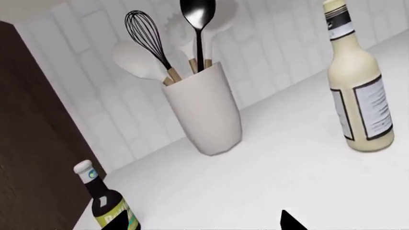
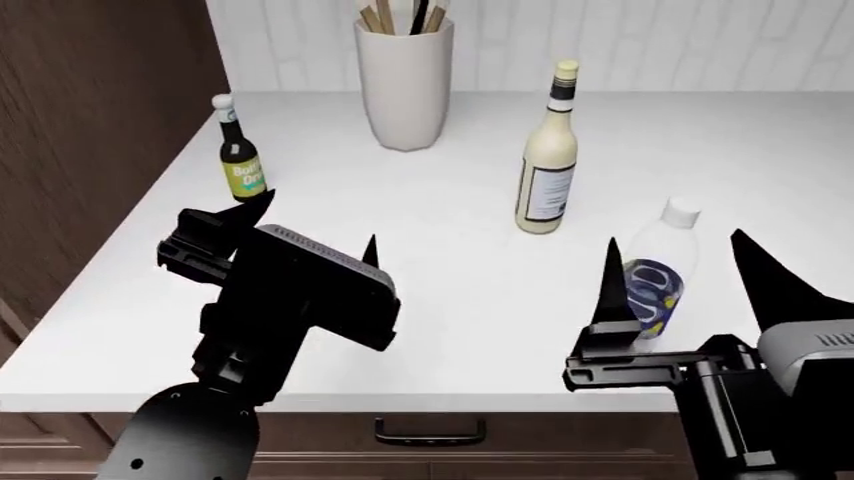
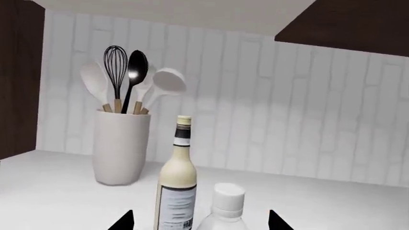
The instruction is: Move the drinks to the dining counter.
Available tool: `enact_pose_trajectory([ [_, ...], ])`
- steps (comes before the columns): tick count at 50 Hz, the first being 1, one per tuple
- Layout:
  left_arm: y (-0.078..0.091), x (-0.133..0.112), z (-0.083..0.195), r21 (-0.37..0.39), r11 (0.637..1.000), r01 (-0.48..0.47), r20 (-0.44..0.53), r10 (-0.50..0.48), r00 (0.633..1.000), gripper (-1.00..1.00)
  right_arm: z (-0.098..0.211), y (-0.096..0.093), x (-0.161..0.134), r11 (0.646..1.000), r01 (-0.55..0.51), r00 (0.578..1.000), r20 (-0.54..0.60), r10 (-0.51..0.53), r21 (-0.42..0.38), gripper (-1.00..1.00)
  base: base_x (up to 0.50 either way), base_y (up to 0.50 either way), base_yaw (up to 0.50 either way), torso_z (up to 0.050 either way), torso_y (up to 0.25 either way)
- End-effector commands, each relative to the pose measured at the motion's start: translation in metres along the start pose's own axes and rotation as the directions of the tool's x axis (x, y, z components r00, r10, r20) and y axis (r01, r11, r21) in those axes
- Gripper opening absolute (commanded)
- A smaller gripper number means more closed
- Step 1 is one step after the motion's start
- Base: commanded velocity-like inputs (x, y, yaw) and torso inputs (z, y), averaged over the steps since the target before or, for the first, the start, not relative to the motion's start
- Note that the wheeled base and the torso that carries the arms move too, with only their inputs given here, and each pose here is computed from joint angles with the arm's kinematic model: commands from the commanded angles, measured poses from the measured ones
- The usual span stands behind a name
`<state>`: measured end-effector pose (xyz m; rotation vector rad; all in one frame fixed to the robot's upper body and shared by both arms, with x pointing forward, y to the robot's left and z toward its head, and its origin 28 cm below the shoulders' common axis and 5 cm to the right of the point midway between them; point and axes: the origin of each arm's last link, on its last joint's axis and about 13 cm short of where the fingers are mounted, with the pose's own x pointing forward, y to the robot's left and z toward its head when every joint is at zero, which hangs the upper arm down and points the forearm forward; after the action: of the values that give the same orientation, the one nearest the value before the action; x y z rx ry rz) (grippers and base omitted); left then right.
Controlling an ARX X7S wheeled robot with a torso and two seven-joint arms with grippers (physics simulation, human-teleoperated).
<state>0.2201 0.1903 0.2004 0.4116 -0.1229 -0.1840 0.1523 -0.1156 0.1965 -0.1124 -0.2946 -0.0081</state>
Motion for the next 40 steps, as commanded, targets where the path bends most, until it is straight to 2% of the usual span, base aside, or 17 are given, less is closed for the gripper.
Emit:
enact_pose_trajectory([
  [1, 0.002, 0.000, -0.002, -0.010, 1.000, -0.011, -0.006, 0.011, 1.000, 1.00, -0.011, -0.001, 0.010, 1.000, -0.005, 0.998, -0.055, 0.006, 0.010, 1.00, 0.00, 0.00, 0.00, 0.000, 0.000],
  [13, 0.007, -0.002, -0.003, -0.021, 0.999, -0.040, -0.013, 0.040, 0.999, 1.00, -0.032, -0.005, 0.049, 1.000, -0.021, 0.992, -0.125, 0.021, 0.004, 1.00, 0.00, 0.00, 0.00, 0.000, 0.000],
  [29, 0.007, -0.004, -0.006, -0.028, 0.999, -0.043, -0.015, 0.043, 0.999, 1.00, -0.044, -0.011, 0.050, 1.000, 0.012, 0.986, -0.169, -0.008, 0.023, 1.00, 0.00, 0.00, 0.00, 0.000, 0.000],
  [34, 0.007, -0.004, -0.007, -0.030, 0.999, -0.044, -0.018, 0.043, 0.999, 1.00, -0.049, -0.014, 0.051, 0.998, 0.058, 0.977, -0.205, -0.053, 0.015, 1.00, 0.00, 0.00, 0.00, 0.000, 0.000],
  [38, 0.007, -0.004, -0.006, -0.032, 0.998, -0.046, -0.016, 0.045, 0.999, 1.00, -0.047, -0.013, 0.049, 0.999, 0.047, 0.982, -0.186, -0.044, 0.015, 1.00, 0.00, 0.00, 0.00, 0.000, 0.000],
  [39, 0.007, -0.004, -0.007, -0.033, 0.998, -0.046, -0.019, 0.046, 0.999, 1.00, -0.047, -0.013, 0.049, 0.999, 0.046, 0.982, -0.183, -0.043, 0.014, -1.00, 0.00, 0.00, 0.00, 0.000, 0.000],
  [40, 0.007, -0.003, -0.008, -0.033, 0.998, -0.048, -0.022, 0.048, 0.999, 1.00, -0.047, -0.012, 0.049, 0.999, 0.046, 0.982, -0.183, -0.043, 0.014, -1.00, 0.00, 0.00, 0.00, 0.000, 0.000],
])
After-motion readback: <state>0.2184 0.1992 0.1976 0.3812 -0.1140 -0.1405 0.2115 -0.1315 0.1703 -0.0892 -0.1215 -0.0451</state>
